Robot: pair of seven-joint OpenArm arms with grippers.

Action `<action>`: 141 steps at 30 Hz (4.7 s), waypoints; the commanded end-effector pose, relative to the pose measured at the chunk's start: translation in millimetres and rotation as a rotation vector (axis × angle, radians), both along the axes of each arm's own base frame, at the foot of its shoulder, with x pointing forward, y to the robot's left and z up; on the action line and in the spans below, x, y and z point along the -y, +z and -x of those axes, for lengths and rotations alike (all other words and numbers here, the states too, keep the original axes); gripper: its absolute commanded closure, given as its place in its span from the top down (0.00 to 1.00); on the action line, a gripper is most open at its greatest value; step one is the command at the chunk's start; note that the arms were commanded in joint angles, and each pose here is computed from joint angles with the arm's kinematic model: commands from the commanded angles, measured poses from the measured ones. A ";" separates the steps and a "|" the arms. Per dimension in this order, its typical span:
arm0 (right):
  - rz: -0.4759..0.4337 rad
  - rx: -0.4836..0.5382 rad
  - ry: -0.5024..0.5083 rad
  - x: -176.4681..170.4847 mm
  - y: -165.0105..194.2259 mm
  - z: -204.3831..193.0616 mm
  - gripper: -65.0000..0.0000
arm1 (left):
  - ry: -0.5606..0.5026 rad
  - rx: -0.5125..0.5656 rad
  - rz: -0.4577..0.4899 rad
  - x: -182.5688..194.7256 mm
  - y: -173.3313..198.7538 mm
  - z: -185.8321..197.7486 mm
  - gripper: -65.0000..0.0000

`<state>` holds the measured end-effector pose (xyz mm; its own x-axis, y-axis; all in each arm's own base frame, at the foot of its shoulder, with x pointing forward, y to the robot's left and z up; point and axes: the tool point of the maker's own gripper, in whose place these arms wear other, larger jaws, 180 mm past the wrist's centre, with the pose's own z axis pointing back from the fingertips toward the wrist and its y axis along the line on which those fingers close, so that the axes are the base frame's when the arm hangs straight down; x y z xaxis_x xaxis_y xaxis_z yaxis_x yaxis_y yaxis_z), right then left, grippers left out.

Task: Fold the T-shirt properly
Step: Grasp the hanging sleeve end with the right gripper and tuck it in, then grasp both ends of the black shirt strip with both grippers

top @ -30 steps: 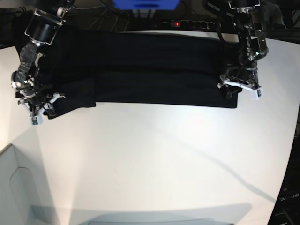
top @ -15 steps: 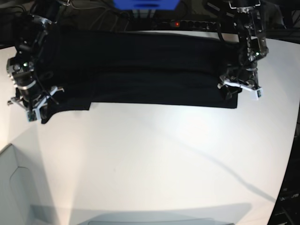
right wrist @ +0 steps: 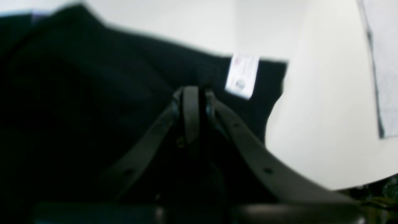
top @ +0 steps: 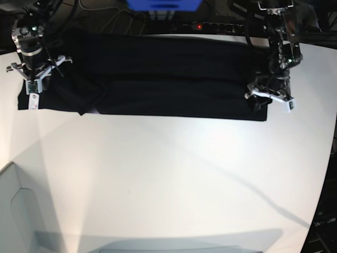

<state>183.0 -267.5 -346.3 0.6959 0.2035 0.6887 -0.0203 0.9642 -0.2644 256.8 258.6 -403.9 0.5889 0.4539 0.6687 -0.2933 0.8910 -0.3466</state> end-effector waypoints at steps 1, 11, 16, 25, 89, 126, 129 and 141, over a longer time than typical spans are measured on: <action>0.014 0.029 0.009 1.5 9.1 -0.8 0.00 | -0.001 0.011 -0.017 -4.1 6.5 -3.6 0.49; 0.022 -0.039 0.008 9.7 0.9 25.4 0.00 | -0.033 0.077 -0.058 -6.4 35.2 -12.3 0.49; -0.006 -0.033 -0.061 11.9 -2.7 33.7 0.00 | -0.040 0.076 -0.082 -13.1 38.6 -11.7 0.49; -0.002 0.010 -0.094 20.9 4.2 20.8 0.05 | -0.043 0.043 -0.086 -14.3 30.8 0.0 0.49; -0.224 -0.114 -0.237 21.1 -82.2 39.5 0.52 | -0.062 0.089 -0.087 -3.5 46.1 -7.0 0.49; -0.226 -0.078 -0.231 21.3 -76.5 23.6 0.52 | -0.106 0.057 -0.122 3.8 53.0 30.9 0.02; -0.226 -0.078 -0.231 21.3 -76.5 23.6 0.52 | -0.109 0.036 -0.126 2.4 48.7 37.8 0.17; -0.226 -0.078 -0.231 21.3 -76.5 23.6 0.52 | -0.128 -0.006 -0.165 -7.6 43.8 47.1 0.47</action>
<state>162.7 -289.9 -421.2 0.7409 -0.1304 0.6588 0.2105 0.9766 -0.0434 203.8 264.2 -369.0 0.6604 0.2721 0.6998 -0.1907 0.9622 -0.1941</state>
